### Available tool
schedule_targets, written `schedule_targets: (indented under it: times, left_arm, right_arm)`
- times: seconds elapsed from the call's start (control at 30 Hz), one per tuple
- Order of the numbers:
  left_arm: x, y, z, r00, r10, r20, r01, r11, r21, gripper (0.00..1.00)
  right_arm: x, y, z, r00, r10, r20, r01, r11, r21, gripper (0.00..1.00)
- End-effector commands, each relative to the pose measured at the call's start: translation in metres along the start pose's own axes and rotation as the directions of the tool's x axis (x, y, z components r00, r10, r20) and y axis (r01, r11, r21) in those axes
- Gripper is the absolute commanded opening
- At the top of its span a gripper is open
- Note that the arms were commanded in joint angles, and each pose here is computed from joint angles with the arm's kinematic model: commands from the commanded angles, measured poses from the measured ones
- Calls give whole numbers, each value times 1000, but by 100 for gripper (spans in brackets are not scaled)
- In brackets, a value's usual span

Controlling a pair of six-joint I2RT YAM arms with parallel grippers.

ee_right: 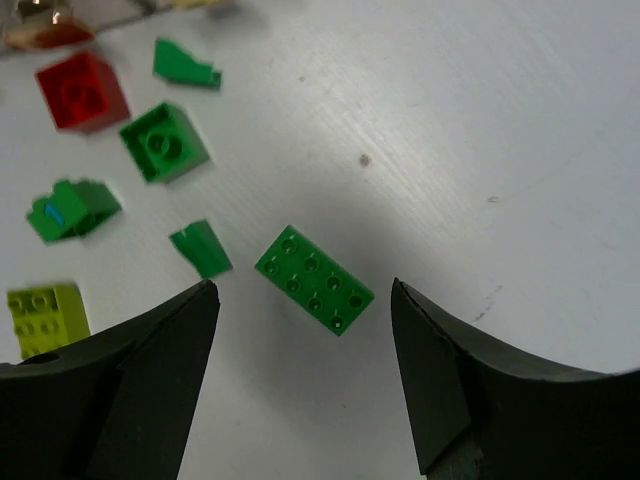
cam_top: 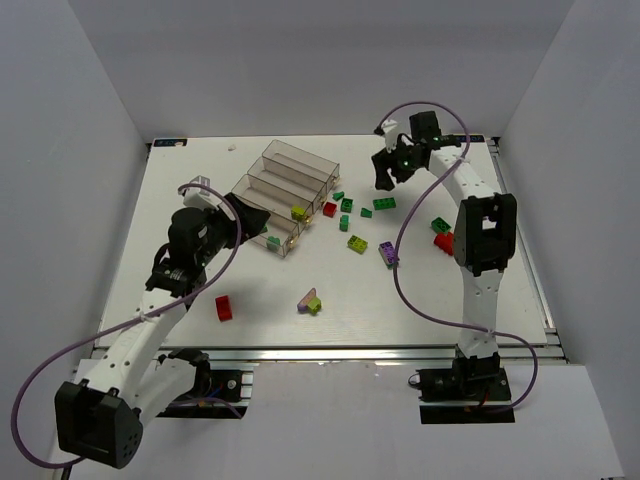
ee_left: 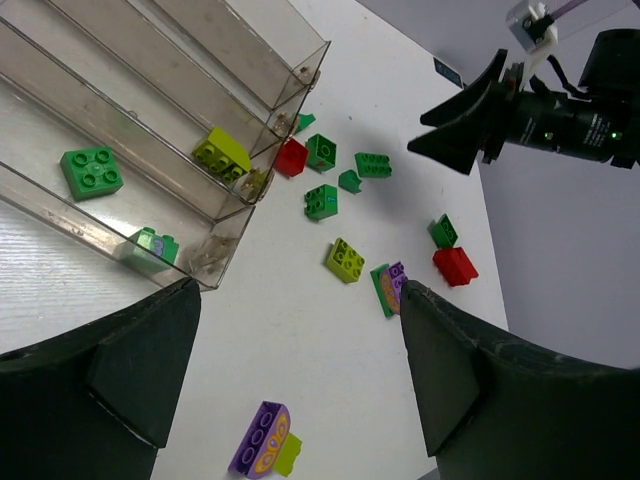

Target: Sort the legos into containers by color

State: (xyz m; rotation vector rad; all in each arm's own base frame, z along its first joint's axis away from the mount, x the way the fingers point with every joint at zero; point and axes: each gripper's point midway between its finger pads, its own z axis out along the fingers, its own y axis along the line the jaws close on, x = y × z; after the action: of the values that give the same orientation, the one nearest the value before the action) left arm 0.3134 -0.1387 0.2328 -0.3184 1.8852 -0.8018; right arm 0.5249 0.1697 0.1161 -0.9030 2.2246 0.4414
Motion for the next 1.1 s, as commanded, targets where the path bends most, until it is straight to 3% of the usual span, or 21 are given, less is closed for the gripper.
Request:
schedule_targets:
  times: [0.0,0.17,0.33,0.73,1.07]
  left_arm:
    - [-8,-8,7,1000,-10,16,10,1000,30,90]
    - [-10,-6,11,1000,-17,16,16,1000,14,90]
    - [-10,-8,16,1000,2,1,-2,1000,17,90]
    - [-11,-6,15,1000,-15,19,15,1000,10,90]
    - [-9,-4,19,999,-32,7,32,999,2,90]
  right_arm:
    - [-5,14,-19,951,-300,75,309,935,-173,74]
    - [15,32,-20,789,-561,249,614,728,-303,75]
    - [24,32,-10,706,-648,284,708,641,-298,80]
    - [41,13,27,710,-659,248,699,615,-366,77]
    - [54,0,50,764,-617,188,639,683,-353,75]
